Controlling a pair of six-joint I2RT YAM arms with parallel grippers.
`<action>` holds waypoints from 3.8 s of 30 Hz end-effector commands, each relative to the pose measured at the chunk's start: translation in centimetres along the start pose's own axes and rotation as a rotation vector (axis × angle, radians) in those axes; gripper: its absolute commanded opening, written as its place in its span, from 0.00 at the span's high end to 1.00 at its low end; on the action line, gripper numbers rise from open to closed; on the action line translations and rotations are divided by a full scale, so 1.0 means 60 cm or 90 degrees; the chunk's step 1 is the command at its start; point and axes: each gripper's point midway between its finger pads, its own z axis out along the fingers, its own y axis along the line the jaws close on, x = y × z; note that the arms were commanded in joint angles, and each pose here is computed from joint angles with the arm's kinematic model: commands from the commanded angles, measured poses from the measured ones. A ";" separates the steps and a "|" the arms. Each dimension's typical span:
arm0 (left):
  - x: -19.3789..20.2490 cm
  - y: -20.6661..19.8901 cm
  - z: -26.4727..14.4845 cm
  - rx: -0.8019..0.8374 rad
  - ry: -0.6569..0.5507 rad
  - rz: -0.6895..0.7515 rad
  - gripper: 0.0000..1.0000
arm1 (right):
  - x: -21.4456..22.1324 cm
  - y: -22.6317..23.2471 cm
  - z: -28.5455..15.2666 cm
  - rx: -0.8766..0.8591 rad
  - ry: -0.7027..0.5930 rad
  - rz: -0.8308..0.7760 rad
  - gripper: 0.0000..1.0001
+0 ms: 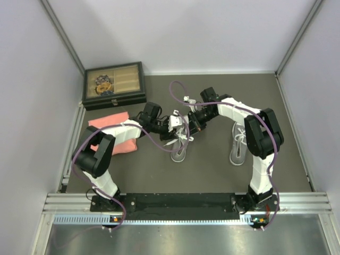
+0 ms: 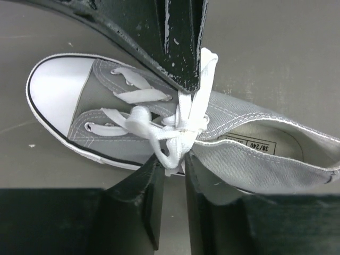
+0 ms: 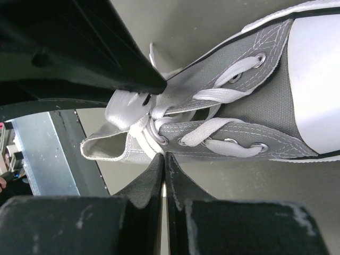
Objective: Tie the shoes
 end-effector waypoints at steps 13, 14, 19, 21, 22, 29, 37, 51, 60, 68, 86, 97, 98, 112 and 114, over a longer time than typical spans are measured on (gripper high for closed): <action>0.027 -0.020 -0.061 0.004 0.021 0.004 1.00 | -0.019 0.001 -0.019 0.010 -0.025 -0.023 1.00; 0.031 -0.017 -0.067 -0.002 0.025 0.001 1.00 | -0.019 0.001 -0.019 0.010 -0.025 -0.024 1.00; 0.025 -0.013 -0.067 -0.009 0.014 -0.012 0.97 | -0.019 0.001 -0.019 0.007 -0.025 -0.021 1.00; 0.015 -0.004 -0.067 -0.016 0.006 -0.017 0.93 | -0.021 0.004 -0.019 0.006 -0.026 -0.022 1.00; 0.012 -0.003 -0.068 -0.018 0.004 -0.029 0.85 | -0.021 0.004 -0.019 0.005 -0.026 -0.021 1.00; -0.023 -0.009 -0.084 -0.026 -0.040 -0.038 0.48 | -0.028 0.012 -0.023 -0.002 -0.035 -0.020 1.00; -0.057 0.002 -0.065 -0.031 -0.075 -0.070 0.42 | -0.028 0.014 -0.022 -0.007 -0.035 -0.019 1.00; -0.078 0.020 -0.016 -0.021 -0.096 -0.153 0.51 | -0.022 0.008 -0.020 0.001 -0.027 -0.020 1.00; -0.085 0.002 -0.008 0.030 -0.108 -0.220 0.83 | -0.021 0.008 -0.020 0.002 -0.026 -0.017 1.00; -0.072 -0.007 -0.016 0.050 -0.090 -0.228 0.77 | -0.020 0.005 -0.022 0.004 -0.024 -0.017 1.00; -0.054 -0.001 -0.006 0.055 -0.062 -0.240 0.77 | -0.019 0.006 -0.022 0.002 -0.024 -0.020 1.00; -0.044 -0.005 -0.016 0.057 -0.050 -0.227 1.00 | -0.018 0.004 -0.025 0.006 -0.024 -0.021 1.00; -0.040 -0.004 -0.019 0.054 -0.047 -0.232 1.00 | -0.018 0.003 -0.025 0.008 -0.025 -0.022 1.00; -0.023 0.008 -0.033 0.028 -0.037 -0.235 1.00 | -0.009 -0.010 -0.033 0.040 -0.025 -0.031 1.00; -0.020 0.008 -0.033 0.026 -0.034 -0.235 1.00 | -0.006 -0.016 -0.035 0.047 -0.025 -0.027 1.00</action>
